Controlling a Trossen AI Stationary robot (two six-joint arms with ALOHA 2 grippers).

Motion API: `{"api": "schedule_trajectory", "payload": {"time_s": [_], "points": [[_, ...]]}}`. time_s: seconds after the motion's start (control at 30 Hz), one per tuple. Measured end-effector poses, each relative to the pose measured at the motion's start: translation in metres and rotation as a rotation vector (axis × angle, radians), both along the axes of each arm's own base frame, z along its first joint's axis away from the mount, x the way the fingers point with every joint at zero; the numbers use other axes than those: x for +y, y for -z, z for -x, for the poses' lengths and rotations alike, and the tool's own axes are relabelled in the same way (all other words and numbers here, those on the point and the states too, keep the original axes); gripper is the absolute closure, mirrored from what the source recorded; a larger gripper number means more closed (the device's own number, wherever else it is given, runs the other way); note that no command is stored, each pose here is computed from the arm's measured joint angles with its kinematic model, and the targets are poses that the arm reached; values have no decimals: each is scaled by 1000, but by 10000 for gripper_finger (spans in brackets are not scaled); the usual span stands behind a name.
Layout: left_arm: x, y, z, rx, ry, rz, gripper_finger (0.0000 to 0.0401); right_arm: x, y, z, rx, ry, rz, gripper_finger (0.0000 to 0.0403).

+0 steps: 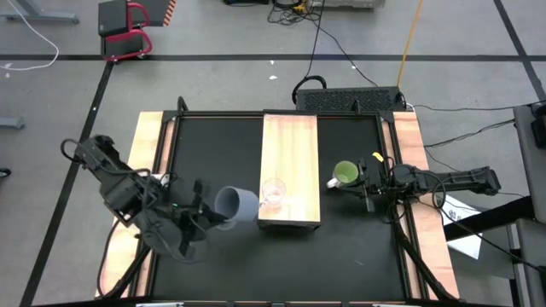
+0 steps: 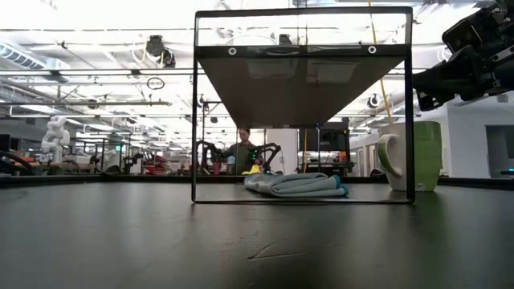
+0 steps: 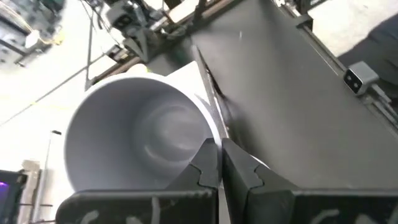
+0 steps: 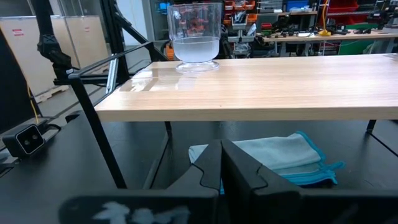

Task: Stack small to large cups/mugs on shelf
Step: Put the gray mug on the shelf

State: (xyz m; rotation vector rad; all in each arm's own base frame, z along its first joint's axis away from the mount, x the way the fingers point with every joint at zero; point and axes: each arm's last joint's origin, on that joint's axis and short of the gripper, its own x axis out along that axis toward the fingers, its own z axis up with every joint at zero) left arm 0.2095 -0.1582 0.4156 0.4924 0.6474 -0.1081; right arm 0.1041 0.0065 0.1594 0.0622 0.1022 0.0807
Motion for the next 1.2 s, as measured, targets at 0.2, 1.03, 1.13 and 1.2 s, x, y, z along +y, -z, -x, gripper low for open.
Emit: {"api": "schedule_trajectory", "payload": {"time_s": [0.2, 1.03, 1.13, 1.2], "points": [[19, -12, 19, -36, -77, -13, 398, 0, 0, 0, 1, 0, 0, 403], [82, 59, 91, -282, -67, 113, 398, 0, 0, 0, 4, 0, -3, 403], [93, 69, 99, -346, -70, 130, 398, 0, 0, 0, 4, 0, -3, 403], [99, 78, 105, -368, -80, 141, 398, 0, 0, 0, 4, 0, -3, 403]]}}
